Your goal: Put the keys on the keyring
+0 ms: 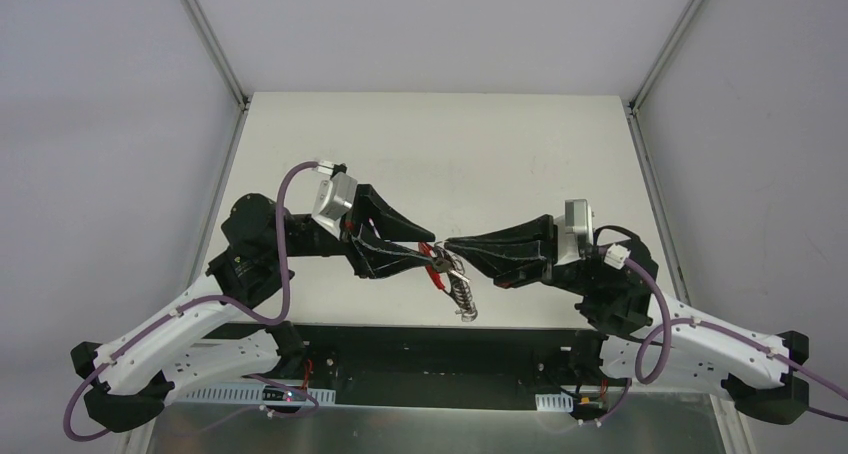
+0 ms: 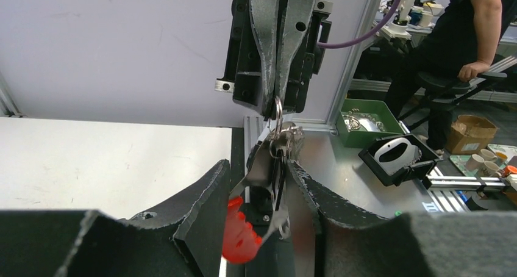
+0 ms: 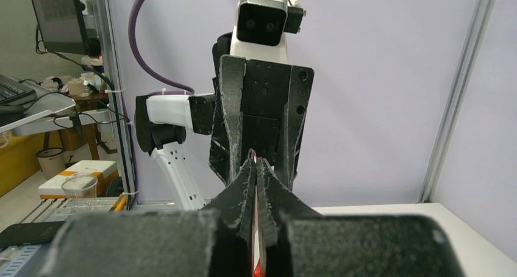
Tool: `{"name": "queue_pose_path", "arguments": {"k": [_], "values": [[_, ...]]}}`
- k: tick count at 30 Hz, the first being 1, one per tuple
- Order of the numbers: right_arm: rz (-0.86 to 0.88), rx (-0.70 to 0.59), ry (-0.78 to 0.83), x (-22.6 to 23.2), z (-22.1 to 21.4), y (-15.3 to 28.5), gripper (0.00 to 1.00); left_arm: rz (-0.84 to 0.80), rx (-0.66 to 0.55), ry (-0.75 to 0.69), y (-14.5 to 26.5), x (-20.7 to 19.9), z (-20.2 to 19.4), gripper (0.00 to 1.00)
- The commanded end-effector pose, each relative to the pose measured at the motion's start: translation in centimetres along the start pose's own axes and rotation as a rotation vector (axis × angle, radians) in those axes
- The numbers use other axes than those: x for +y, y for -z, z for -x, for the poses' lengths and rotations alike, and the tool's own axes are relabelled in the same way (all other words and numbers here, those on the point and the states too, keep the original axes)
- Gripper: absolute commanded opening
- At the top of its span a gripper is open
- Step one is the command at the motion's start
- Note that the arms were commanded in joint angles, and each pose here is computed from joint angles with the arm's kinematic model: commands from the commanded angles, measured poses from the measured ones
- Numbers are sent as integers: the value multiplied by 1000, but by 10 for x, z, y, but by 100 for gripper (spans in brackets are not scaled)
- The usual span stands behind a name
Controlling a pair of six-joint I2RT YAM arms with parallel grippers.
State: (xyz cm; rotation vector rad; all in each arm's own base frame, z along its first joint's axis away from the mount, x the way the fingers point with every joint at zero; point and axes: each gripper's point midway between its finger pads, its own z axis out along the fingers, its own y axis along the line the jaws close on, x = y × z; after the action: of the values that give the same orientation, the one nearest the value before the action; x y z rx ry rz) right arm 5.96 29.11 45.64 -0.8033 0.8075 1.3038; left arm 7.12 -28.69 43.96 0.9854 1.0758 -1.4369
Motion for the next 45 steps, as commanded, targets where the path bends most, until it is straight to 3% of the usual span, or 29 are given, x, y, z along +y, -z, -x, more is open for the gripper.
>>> {"name": "queue_pose_path", "arguments": {"k": [1, 17, 30, 39, 45], "values": [[30, -173, 3, 8, 45, -4, 0, 4, -39, -42, 0, -1, 12, 37], [59, -257, -17, 10, 45, -10, 0, 12, -62, -62, -4, 0, 27, 37], [30, -330, 42, 7, 63, -2, 0, 144, -42, -92, 19, 7, 27, 39], [-45, -307, 44, -7, 55, -3, 0, 247, -35, -99, 28, 24, 20, 43], [-66, -276, 13, -11, 45, -2, 0, 217, -6, -127, 23, 27, 6, 52]]}}
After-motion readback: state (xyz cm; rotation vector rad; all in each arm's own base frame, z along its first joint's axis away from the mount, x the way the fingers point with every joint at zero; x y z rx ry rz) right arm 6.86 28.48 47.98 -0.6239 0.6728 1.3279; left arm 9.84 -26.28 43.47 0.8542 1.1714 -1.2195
